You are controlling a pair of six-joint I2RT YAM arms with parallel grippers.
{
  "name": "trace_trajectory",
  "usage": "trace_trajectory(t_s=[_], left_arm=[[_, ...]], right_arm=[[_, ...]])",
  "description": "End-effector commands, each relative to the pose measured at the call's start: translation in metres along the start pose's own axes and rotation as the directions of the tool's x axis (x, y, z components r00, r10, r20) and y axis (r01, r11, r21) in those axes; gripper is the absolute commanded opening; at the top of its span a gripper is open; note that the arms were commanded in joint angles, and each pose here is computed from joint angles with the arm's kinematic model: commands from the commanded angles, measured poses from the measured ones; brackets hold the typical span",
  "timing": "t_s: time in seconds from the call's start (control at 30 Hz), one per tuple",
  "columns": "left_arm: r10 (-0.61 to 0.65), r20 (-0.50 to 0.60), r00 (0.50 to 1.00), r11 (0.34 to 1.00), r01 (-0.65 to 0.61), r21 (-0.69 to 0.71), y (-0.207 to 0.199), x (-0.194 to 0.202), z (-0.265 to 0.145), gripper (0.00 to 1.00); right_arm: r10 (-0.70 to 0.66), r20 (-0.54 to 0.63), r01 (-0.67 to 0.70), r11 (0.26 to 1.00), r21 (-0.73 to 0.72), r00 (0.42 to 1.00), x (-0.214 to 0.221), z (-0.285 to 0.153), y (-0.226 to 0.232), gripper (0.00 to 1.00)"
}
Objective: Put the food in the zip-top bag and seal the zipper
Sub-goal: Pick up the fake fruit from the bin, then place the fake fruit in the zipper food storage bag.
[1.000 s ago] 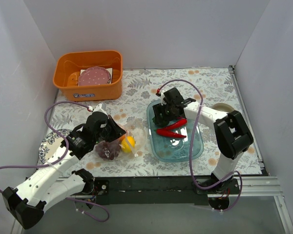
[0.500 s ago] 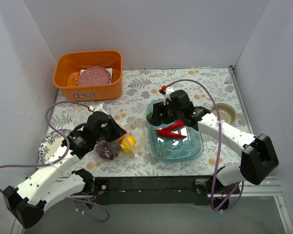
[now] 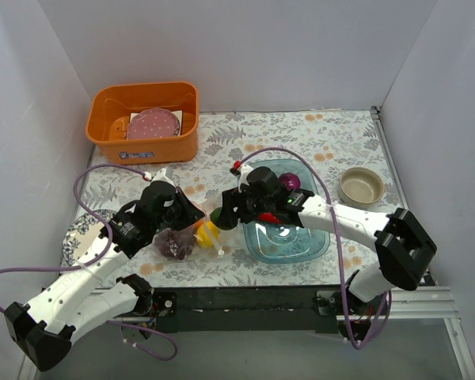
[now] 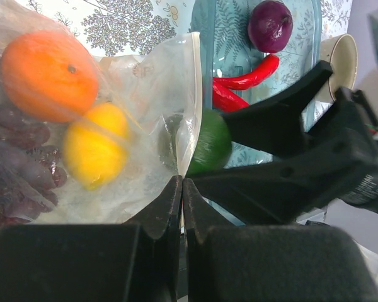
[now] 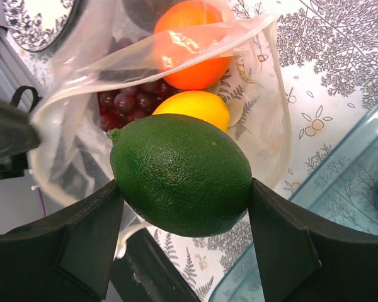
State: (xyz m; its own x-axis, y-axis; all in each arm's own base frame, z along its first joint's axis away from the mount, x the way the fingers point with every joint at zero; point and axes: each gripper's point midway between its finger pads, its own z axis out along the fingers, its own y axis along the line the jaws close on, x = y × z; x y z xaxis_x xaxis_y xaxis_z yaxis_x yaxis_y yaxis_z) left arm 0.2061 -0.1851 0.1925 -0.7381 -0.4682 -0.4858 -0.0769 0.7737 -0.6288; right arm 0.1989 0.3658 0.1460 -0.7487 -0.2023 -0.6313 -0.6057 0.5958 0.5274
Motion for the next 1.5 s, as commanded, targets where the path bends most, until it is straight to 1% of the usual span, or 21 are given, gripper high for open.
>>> trace_trajectory(t_s=[0.0, 0.1, 0.23, 0.4, 0.5, 0.57, 0.7, 0.83, 0.97, 1.03, 1.07, 1.23, 1.3, 1.33, 1.4, 1.43, 1.47], left_arm=[[0.012, 0.018, 1.0, 0.999, -0.013, 0.033, -0.01, -0.007, -0.012, 0.0], [0.005, 0.04, 0.999, 0.999, -0.007, 0.046, -0.011, -0.01, -0.017, 0.0], [0.002, 0.064, 0.998, 1.0, -0.004, 0.024, -0.007, -0.015, -0.021, 0.0], [0.004, 0.091, 0.996, 1.0, -0.007, 0.028, -0.007, -0.019, -0.026, 0.0], [0.0, 0.109, 0.994, 1.0, -0.003, 0.025, -0.006, -0.023, -0.029, 0.0], [-0.006, 0.12, 0.993, 0.999, 0.001, 0.036, -0.008, -0.025, -0.03, 0.0], [-0.027, 0.147, 0.989, 0.998, 0.019, 0.06, -0.01, -0.028, -0.035, 0.0], [-0.031, 0.166, 0.986, 0.998, 0.021, 0.062, -0.01, -0.032, -0.039, 0.0], [-0.025, 0.158, 0.987, 0.999, 0.017, 0.049, -0.007, -0.03, -0.037, 0.0], [-0.023, 0.154, 0.988, 0.999, 0.015, 0.051, -0.008, -0.029, -0.036, 0.0], [-0.024, 0.153, 0.988, 0.999, 0.016, 0.052, -0.008, -0.029, -0.036, 0.0], [-0.028, 0.155, 0.987, 0.998, 0.02, 0.056, -0.009, -0.03, -0.035, 0.0], [-0.028, 0.155, 0.988, 0.998, 0.02, 0.053, -0.009, -0.03, -0.035, 0.0], [-0.028, 0.156, 0.987, 0.999, 0.021, 0.049, -0.009, -0.03, -0.034, 0.0], [-0.024, 0.152, 0.988, 0.999, 0.018, 0.042, -0.007, -0.029, -0.034, 0.0], [-0.026, 0.153, 0.988, 0.999, 0.02, 0.037, -0.006, -0.03, -0.033, 0.0], [-0.027, 0.156, 0.987, 0.999, 0.021, 0.039, -0.006, -0.03, -0.033, 0.0]], right_arm=[[-0.007, 0.039, 0.01, 0.998, -0.063, 0.999, -0.019, 0.017, 0.02, 0.64], [-0.005, 0.012, 0.006, 0.996, -0.094, 1.0, -0.021, 0.028, 0.026, 0.65], [-0.007, 0.071, 0.021, 0.98, -0.199, 0.997, -0.034, 0.032, 0.052, 0.66], [-0.014, 0.061, 0.029, 0.963, -0.269, 0.998, -0.036, 0.04, 0.066, 0.67], [-0.035, 0.012, 0.037, 0.951, -0.308, 0.999, -0.027, 0.047, 0.07, 0.72], [-0.059, -0.021, 0.048, 0.938, -0.344, 0.998, -0.018, 0.049, 0.073, 0.79], [-0.072, -0.046, 0.049, 0.925, -0.376, 0.996, -0.012, 0.05, 0.076, 0.83], [-0.081, -0.029, 0.063, 0.919, -0.39, 0.996, -0.012, 0.046, 0.078, 0.87], [-0.083, -0.028, 0.066, 0.924, -0.377, 0.996, -0.007, 0.043, 0.074, 0.92], [-0.082, -0.022, 0.068, 0.926, -0.372, 0.996, -0.008, 0.041, 0.073, 0.93], [-0.081, -0.023, 0.067, 0.927, -0.37, 0.996, -0.006, 0.041, 0.072, 0.96], [-0.072, 0.001, 0.068, 0.944, -0.322, 0.997, -0.011, 0.037, 0.067, 0.98], [-0.072, 0.02, 0.075, 0.963, -0.258, 0.997, -0.013, 0.036, 0.056, 0.98], [-0.074, 0.06, 0.085, 0.973, -0.216, 0.995, -0.023, 0.031, 0.052, 0.98], [-0.086, 0.064, 0.094, 0.985, -0.144, 0.994, -0.024, 0.024, 0.041, 0.98], [-0.088, 0.088, 0.098, 0.989, -0.111, 0.992, -0.032, 0.015, 0.04, 0.98], [-0.087, 0.125, 0.091, 0.995, -0.027, 0.988, -0.041, 0.012, 0.027, 0.98]])
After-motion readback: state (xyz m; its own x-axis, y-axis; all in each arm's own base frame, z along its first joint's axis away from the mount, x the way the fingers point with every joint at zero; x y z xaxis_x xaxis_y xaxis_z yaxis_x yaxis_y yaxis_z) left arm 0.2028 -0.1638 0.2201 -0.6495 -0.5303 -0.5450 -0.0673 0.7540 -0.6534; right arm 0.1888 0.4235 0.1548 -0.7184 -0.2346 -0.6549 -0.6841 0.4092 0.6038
